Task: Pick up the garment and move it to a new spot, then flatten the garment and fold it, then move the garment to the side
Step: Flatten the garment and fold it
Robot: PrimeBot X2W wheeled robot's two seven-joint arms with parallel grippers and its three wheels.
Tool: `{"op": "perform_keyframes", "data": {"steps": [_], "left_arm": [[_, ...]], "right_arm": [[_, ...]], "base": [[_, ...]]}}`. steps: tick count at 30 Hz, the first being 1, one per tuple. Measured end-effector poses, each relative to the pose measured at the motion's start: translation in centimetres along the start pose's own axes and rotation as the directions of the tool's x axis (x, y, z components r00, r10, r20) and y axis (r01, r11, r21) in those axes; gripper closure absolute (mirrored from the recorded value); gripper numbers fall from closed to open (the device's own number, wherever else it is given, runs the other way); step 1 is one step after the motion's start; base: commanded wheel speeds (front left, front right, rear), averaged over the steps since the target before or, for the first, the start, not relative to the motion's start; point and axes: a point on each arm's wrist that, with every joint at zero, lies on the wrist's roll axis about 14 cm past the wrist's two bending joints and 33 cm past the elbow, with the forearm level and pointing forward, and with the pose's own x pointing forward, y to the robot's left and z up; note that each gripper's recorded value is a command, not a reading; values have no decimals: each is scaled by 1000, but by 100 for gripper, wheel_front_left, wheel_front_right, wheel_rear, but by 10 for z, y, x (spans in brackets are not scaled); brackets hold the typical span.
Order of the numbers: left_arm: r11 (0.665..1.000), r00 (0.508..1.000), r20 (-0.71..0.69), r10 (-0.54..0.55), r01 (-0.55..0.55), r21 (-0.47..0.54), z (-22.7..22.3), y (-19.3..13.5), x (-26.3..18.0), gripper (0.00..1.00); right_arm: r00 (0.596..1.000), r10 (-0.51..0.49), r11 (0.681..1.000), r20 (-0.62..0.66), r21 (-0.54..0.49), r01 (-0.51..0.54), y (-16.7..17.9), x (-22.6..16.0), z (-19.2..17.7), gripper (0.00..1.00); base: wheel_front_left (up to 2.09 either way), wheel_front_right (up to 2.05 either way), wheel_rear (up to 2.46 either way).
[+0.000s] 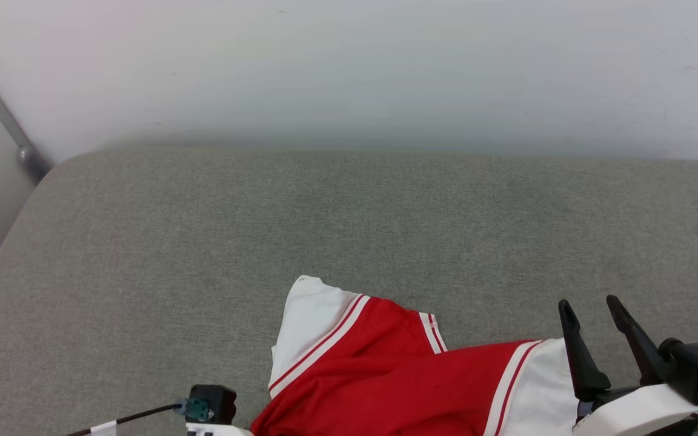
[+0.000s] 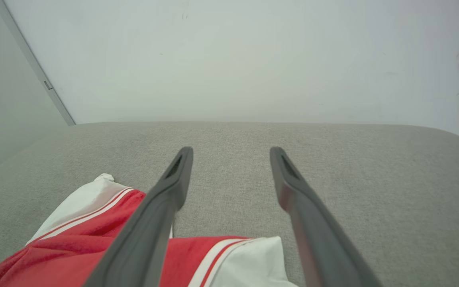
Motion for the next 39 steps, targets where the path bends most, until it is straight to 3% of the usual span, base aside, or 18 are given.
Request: {"op": "perform_keyframes", "data": {"steps": [5, 6, 9, 15, 21, 27, 29, 33, 39], "left_arm": [[1000, 977, 214, -7, 1, 29, 54, -1, -6, 0], [999, 951, 307, -24, 12, 43, 76, -6, -13, 0], [998, 916, 400, -37, 13, 62, 99, -10, -20, 0], [995, 791, 609, -55, -7, 99, 148, -15, -40, 0], [995, 698, 714, -53, -26, 99, 174, -13, -53, 0], [993, 656, 752, -66, -34, 116, 198, -13, -55, 0], [992, 656, 750, -84, -19, 127, 208, -15, -51, 0], [987, 706, 697, -125, 15, 162, 221, -17, -30, 0], [979, 848, 505, -163, 76, 188, 212, -9, 23, 0]], "right_arm": [[1000, -3, 1000, 3, -3, 3, -1, -1, 2, 0], [1000, -6, 1000, 5, -4, 6, -2, -2, 2, 0], [1000, -12, 1000, 9, -5, 12, -4, -3, 4, 0], [999, -30, 1000, 13, -5, 30, -9, -6, 5, 0], [999, -51, 999, 9, -6, 51, -16, -9, 5, 0], [998, -65, 998, 3, -4, 65, -21, -9, 4, 0], [998, -67, 998, -1, -4, 67, -21, -6, 3, 0], [998, -67, 998, 0, -13, 67, -23, 5, 3, 0], [996, -84, 996, -14, -17, 84, -31, 17, -3, 0]], "base": [[0, 0, 0], [0, 0, 0], [0, 0, 0], [0, 0, 0], [0, 0, 0], [0, 0, 0], [0, 0, 0], [0, 0, 0], [0, 0, 0]]}}
